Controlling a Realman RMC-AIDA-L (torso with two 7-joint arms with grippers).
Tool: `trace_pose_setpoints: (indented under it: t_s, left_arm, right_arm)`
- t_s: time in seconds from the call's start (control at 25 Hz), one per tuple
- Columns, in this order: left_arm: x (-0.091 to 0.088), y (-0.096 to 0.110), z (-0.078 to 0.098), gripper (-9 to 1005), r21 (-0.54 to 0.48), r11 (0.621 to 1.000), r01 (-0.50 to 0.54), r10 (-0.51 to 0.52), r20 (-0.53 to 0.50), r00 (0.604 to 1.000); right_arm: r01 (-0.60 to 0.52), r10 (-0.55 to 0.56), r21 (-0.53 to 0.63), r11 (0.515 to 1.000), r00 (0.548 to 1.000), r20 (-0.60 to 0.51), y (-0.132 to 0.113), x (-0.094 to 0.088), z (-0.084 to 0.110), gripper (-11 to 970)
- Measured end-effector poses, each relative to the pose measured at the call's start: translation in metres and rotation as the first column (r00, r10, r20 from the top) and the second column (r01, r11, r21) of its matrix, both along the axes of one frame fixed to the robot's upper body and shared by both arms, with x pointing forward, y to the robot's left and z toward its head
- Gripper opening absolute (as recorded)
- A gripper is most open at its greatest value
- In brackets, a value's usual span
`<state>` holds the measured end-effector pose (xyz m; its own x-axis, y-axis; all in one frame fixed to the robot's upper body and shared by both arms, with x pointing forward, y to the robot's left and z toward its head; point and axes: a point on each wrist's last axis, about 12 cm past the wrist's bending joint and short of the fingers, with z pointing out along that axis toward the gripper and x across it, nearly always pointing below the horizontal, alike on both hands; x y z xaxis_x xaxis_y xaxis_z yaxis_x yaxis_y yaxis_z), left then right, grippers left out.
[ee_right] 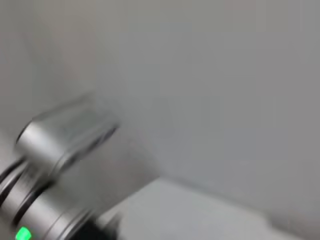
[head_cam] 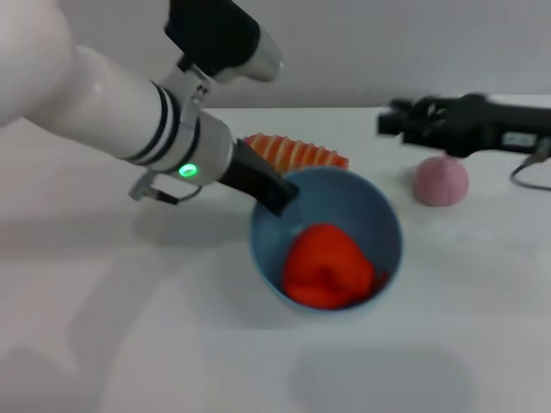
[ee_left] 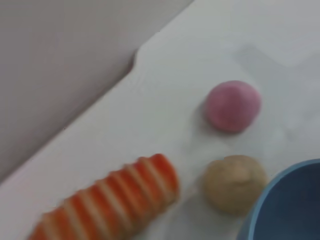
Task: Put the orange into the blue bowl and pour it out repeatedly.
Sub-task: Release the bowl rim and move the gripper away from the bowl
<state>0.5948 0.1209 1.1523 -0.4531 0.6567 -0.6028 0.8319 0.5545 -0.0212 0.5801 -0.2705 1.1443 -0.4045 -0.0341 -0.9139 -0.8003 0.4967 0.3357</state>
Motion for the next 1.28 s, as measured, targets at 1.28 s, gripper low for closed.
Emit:
trace_pose_setpoints:
  t_s: [1.28]
  left_arm:
    - [-0.017, -0.017, -0.037, 64, 0.027, 0.999, 0.018, -0.017, -0.038, 0.999]
  right_arm:
    - [0.249, -0.262, 0.145, 0.958, 0.961, 0.083, -0.049, -0.028, -0.028, 542]
